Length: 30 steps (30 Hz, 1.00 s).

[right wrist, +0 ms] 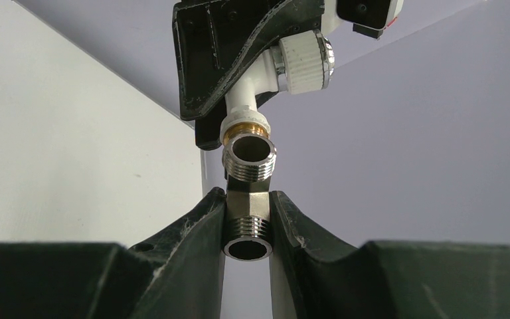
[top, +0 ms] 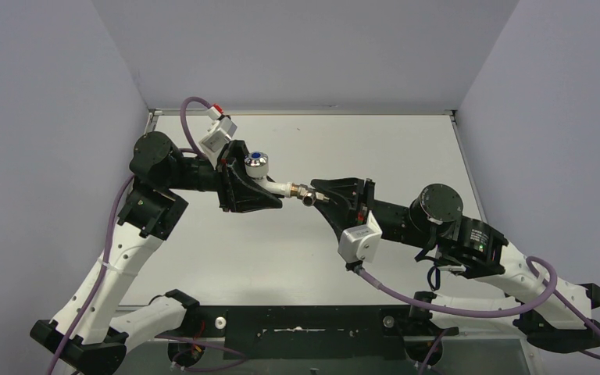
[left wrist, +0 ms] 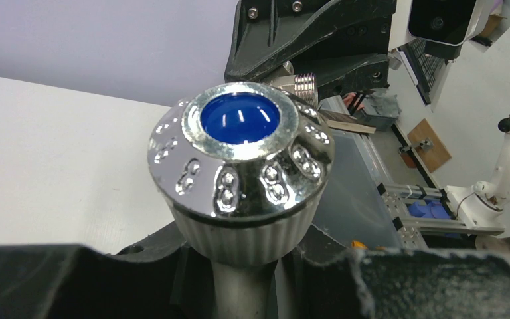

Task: Install the water faucets
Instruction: Install the water faucet onto the adaptor.

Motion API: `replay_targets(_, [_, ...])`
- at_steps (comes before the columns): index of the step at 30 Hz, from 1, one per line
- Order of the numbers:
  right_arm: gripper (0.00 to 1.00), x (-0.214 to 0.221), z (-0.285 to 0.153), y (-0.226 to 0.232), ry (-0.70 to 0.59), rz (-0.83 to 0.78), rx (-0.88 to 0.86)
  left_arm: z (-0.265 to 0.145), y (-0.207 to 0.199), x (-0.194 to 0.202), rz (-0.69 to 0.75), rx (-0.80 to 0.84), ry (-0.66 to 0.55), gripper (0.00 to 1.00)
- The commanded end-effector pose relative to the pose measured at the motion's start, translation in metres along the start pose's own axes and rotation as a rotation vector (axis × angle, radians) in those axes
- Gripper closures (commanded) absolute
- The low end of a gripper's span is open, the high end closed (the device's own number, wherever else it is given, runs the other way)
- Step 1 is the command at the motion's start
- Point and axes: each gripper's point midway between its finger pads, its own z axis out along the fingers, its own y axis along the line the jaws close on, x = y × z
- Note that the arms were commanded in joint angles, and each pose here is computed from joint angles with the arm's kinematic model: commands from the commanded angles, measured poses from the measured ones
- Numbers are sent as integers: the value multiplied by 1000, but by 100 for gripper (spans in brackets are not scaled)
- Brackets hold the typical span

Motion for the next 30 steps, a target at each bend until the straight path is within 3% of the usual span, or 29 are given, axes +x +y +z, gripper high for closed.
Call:
replay_targets(1, [100, -16, -5, -27, -40, -10, 75, 0, -11, -9, 67, 23, -12, 100])
replay_targets(18, [100, -13, 3, -12, -32, 44, -6, 1, -11, -5, 51, 28, 8, 100])
replay_targets(30, [100, -10, 8, -4, -87, 238, 50, 1, -16, -9, 85, 51, -3, 100])
